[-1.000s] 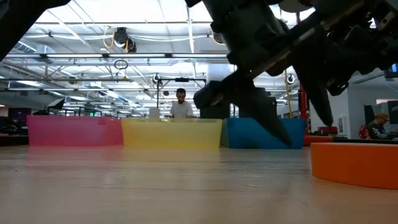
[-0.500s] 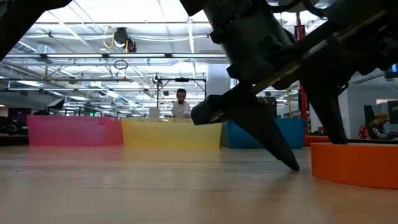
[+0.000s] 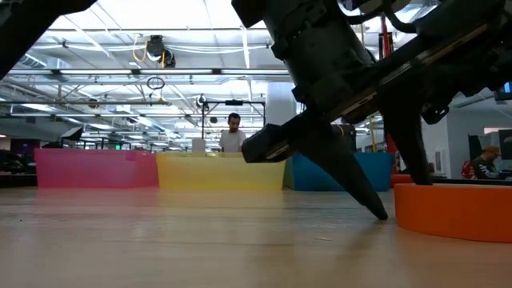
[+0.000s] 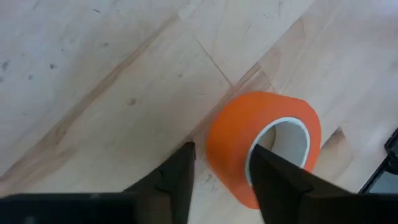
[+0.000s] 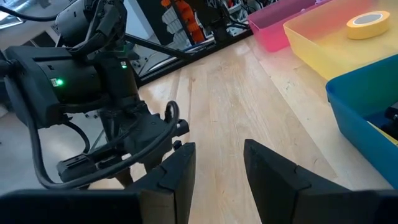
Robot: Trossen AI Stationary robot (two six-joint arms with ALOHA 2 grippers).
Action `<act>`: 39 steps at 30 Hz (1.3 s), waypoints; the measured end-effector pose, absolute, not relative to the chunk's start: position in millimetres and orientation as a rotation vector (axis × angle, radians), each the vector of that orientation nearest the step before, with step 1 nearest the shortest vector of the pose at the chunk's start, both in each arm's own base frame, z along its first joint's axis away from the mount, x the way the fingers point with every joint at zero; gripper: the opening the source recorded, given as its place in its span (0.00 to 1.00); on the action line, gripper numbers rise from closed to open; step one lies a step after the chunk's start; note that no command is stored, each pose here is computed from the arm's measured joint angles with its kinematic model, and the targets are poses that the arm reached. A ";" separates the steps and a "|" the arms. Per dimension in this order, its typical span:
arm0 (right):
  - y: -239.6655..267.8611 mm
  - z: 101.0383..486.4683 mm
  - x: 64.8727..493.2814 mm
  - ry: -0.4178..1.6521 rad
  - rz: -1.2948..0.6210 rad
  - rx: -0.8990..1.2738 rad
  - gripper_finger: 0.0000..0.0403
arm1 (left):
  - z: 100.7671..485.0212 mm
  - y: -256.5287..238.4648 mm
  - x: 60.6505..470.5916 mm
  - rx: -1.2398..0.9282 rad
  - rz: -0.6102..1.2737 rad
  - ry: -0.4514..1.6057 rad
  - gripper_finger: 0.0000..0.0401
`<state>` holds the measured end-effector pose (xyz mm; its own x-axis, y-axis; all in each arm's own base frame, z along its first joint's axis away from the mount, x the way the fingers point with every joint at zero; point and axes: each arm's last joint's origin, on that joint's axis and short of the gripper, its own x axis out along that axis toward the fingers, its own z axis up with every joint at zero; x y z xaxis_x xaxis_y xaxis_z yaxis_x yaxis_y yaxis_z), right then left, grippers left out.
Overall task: Pick and place Stapler, Stapler remover, tape
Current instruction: Put the left orange tape into the yellow bin
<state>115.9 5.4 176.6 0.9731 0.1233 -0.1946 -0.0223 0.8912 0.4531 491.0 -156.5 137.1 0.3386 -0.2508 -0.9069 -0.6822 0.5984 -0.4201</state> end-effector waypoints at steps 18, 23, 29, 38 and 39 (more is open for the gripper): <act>5.3 176.8 115.9 0.220 0.075 0.462 0.32 | 214.7 -87.8 477.8 -0.741 0.409 1.128 0.08; 5.3 177.0 115.9 0.218 0.075 0.462 0.32 | 281.6 -33.2 449.7 -0.588 0.587 0.985 0.08; 5.3 176.8 115.9 0.220 0.075 0.462 0.32 | 343.4 45.1 418.6 -0.441 0.739 0.795 0.08; 5.3 177.0 115.9 0.220 0.076 0.462 0.32 | 334.2 164.3 378.3 -0.424 1.000 0.929 0.08; 5.3 177.0 115.9 0.220 0.075 0.462 0.32 | 328.2 174.3 375.2 -0.437 1.021 0.961 0.08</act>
